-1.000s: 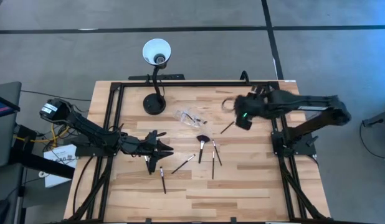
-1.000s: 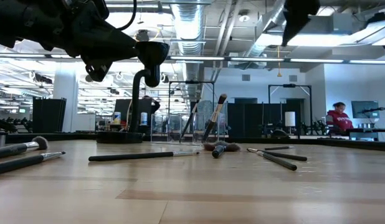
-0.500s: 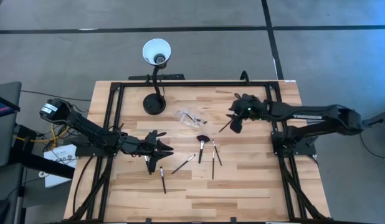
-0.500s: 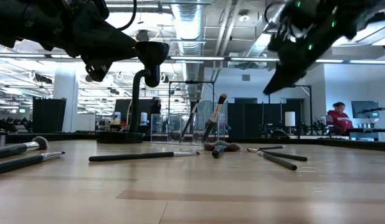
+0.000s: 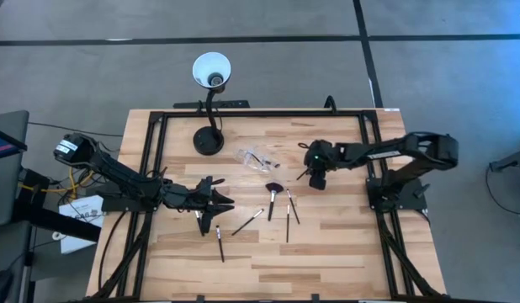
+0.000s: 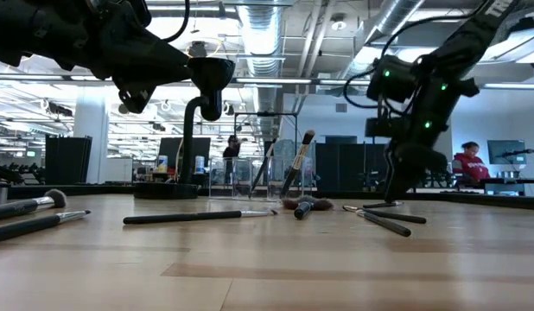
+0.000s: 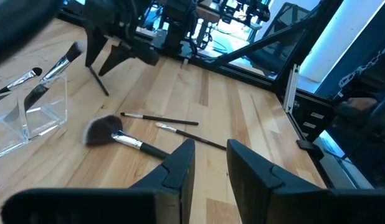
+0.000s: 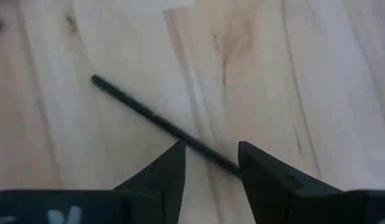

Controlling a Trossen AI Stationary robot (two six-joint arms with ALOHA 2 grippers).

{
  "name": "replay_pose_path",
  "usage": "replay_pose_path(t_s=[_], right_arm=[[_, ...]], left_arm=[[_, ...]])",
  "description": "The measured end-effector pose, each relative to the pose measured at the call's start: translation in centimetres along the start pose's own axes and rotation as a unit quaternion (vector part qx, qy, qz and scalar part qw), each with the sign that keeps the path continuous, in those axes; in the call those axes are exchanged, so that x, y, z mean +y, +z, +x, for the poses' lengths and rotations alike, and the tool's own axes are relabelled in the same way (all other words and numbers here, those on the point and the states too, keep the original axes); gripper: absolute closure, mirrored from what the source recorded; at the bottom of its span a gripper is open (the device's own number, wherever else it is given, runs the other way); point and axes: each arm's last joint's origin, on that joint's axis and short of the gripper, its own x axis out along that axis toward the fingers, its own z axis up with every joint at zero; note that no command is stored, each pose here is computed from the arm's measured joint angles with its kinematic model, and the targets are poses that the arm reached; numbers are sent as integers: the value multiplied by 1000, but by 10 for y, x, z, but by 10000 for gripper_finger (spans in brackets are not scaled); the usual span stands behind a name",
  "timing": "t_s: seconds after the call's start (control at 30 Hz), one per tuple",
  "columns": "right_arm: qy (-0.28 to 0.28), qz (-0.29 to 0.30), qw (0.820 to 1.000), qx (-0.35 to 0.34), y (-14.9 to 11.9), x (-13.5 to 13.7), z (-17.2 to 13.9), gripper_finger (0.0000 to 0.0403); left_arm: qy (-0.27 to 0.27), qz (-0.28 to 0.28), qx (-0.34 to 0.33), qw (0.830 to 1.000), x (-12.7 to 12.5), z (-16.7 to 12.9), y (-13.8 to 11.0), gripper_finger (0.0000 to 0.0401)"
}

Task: Sort items
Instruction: Put the eyeliner brush into the left section of the transparent organizer

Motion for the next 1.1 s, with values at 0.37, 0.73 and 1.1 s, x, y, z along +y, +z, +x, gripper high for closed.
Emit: replay_pose_path(t_s=[0.37, 0.73, 1.1], right_arm=[[53, 28, 998, 14, -3, -2, 14, 324], [53, 85, 995, -20, -1, 13, 16, 351], [28, 95, 990, -100, -14, 21, 23, 288]], left_arm=[[0, 0, 0, 1000, 0, 0, 0, 311], [0, -2, 0, 1000, 0, 0, 0, 311], [-1, -8, -2, 1000, 0, 0, 0, 311]])
